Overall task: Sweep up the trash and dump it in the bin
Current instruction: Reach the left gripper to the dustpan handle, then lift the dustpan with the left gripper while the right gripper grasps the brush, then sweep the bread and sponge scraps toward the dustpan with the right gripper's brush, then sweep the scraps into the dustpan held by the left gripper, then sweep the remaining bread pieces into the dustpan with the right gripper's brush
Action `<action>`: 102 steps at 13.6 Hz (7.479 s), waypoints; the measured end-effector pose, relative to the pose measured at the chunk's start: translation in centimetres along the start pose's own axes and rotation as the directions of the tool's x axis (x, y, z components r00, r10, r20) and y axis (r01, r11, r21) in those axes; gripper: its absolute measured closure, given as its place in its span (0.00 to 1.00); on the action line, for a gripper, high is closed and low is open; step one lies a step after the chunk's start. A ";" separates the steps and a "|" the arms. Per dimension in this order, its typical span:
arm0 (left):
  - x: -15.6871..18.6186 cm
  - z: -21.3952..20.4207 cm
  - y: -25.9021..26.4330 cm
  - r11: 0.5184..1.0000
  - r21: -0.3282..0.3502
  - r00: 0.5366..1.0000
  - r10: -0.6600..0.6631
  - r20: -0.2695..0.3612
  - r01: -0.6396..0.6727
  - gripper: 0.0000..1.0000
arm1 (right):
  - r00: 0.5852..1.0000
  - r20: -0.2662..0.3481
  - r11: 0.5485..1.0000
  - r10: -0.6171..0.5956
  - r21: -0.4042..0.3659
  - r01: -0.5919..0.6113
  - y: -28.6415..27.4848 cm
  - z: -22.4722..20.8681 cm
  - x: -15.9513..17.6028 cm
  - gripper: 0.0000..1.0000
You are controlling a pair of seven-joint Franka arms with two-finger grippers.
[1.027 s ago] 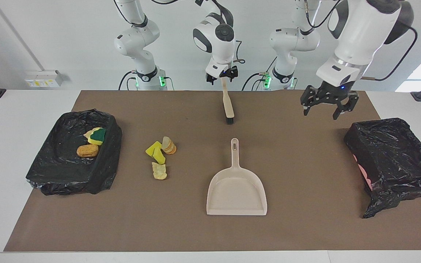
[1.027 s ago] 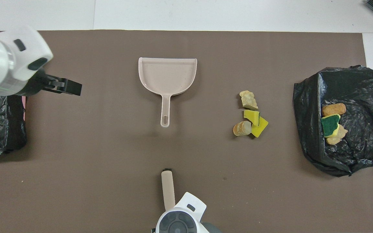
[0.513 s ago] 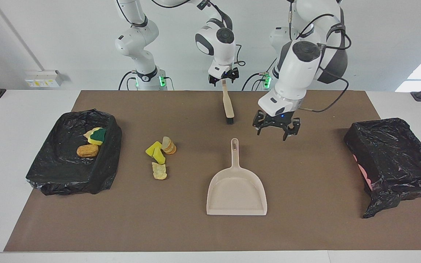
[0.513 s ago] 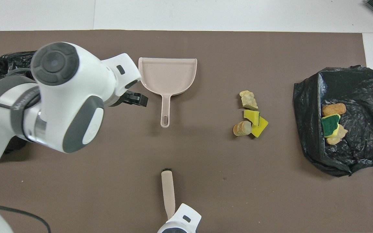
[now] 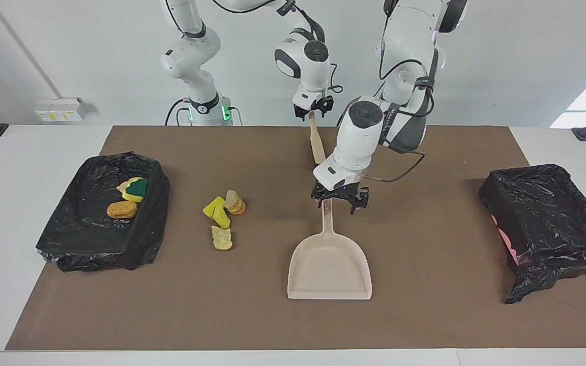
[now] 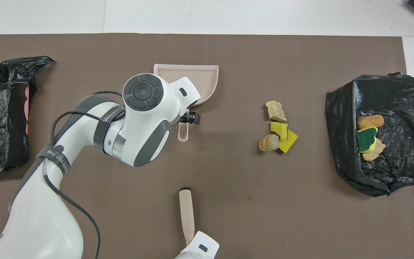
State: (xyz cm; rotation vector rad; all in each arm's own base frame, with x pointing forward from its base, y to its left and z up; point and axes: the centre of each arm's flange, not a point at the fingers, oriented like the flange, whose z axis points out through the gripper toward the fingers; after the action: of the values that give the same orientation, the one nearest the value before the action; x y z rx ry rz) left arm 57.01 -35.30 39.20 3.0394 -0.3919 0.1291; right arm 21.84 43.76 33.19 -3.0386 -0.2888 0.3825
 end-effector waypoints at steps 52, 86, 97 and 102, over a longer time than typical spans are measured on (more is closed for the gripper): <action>-11.9 1.6 -3.0 0.296 -0.061 0.262 0.911 0.320 -0.953 0.68 | 0.988 0.078 0.943 0.137 0.295 -0.154 20.7 -7.8 25.1 0.73; -11.8 2.2 -7.5 0.505 -0.031 0.462 0.810 0.361 -0.862 0.68 | 0.982 0.179 0.974 0.058 0.208 -0.095 22.8 -16.8 26.2 0.73; -11.8 2.2 -7.5 0.424 -0.058 0.377 0.853 0.360 -0.904 0.68 | 0.936 0.190 0.953 0.295 0.007 -0.302 18.0 -6.7 15.3 0.73; -11.8 2.2 -7.6 0.424 -0.059 0.376 0.853 0.361 -0.904 0.68 | 0.960 0.171 0.954 0.223 0.163 -0.251 15.6 -6.2 16.7 0.73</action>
State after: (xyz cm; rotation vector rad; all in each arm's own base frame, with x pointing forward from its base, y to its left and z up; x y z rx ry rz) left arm 47.77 -25.22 35.47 2.5302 -2.1142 -0.3491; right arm 42.09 31.48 33.82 -2.8713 0.1042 0.6196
